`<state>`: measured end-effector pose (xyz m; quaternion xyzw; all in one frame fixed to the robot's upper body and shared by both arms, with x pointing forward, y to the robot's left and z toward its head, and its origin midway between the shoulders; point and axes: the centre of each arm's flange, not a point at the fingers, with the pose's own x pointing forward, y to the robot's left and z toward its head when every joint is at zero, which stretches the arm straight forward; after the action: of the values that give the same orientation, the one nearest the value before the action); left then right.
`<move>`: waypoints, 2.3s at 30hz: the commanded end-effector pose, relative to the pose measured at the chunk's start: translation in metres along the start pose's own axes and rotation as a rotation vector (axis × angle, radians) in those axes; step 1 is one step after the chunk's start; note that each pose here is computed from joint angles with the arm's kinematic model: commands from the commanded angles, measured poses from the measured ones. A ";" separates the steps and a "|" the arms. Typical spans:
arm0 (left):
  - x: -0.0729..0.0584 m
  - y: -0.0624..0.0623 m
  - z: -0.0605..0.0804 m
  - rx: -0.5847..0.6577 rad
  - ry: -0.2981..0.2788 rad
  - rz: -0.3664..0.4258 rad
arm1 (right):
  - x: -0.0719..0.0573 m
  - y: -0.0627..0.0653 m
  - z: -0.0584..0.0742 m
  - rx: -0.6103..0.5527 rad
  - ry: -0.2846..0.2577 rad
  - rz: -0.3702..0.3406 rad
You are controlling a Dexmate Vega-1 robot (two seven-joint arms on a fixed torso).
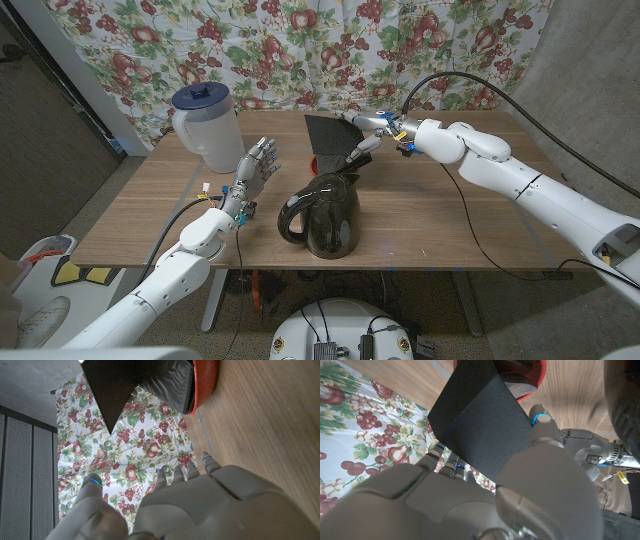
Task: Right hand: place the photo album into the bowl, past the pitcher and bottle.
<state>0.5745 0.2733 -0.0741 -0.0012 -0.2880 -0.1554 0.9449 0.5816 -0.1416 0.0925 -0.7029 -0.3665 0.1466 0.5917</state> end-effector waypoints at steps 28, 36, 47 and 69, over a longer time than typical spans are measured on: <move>-0.005 0.005 -0.004 -0.013 0.004 -0.002 | 0.020 0.039 0.000 -0.067 0.099 0.086; -0.005 0.004 -0.005 -0.013 0.006 -0.006 | 0.019 0.044 -0.001 -0.075 0.118 0.088; -0.007 0.005 -0.006 -0.016 0.006 -0.003 | 0.019 0.043 0.003 -0.079 0.107 0.073; -0.008 0.002 -0.008 -0.021 -0.001 -0.005 | 0.015 0.035 0.008 -0.078 0.084 0.052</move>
<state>0.5737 0.2786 -0.0836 -0.0098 -0.2857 -0.1594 0.9449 0.6025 -0.1268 0.0597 -0.7431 -0.3226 0.1149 0.5749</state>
